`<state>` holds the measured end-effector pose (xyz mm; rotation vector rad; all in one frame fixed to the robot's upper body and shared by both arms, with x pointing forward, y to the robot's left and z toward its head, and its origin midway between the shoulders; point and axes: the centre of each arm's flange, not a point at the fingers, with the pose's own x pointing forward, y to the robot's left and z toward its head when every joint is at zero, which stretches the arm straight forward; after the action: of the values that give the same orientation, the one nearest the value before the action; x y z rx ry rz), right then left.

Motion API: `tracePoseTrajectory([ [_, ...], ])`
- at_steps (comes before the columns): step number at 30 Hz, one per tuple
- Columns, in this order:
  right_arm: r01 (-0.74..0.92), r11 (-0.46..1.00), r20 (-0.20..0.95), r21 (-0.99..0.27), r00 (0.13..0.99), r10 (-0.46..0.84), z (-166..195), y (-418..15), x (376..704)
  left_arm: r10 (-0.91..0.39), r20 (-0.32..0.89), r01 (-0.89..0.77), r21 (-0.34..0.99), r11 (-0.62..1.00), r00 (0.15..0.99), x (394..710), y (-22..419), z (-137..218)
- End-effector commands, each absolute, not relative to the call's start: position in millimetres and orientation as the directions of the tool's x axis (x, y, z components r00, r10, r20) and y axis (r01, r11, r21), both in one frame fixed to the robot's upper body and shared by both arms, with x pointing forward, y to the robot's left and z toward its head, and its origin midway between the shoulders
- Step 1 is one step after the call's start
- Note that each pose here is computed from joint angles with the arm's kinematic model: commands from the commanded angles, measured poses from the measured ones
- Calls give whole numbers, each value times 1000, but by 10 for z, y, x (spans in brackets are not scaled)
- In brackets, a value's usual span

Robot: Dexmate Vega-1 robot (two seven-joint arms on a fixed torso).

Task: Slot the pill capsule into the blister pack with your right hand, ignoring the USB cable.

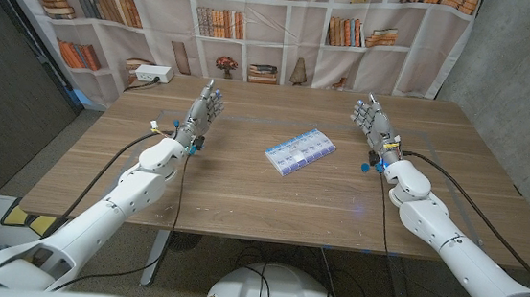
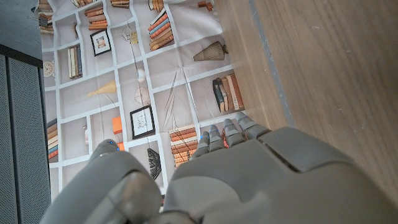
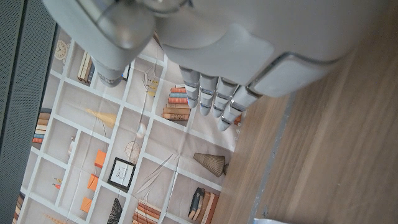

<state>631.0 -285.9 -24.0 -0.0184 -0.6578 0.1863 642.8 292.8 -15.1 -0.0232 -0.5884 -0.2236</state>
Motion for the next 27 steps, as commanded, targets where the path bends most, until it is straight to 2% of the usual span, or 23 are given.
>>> tracePoseTrajectory([
  [1,-139,985,634,-100,754,171,-265,-2988,6206,-218,576,226,58,972,788,6235,2930,-56],
  [17,-42,995,633,-94,768,92,-377,-3089,5944,-178,622,166,77,983,762,6176,2993,-70],
  [27,20,995,640,-99,767,48,-379,-3170,5797,-208,609,196,86,977,766,6179,2988,-78],
])
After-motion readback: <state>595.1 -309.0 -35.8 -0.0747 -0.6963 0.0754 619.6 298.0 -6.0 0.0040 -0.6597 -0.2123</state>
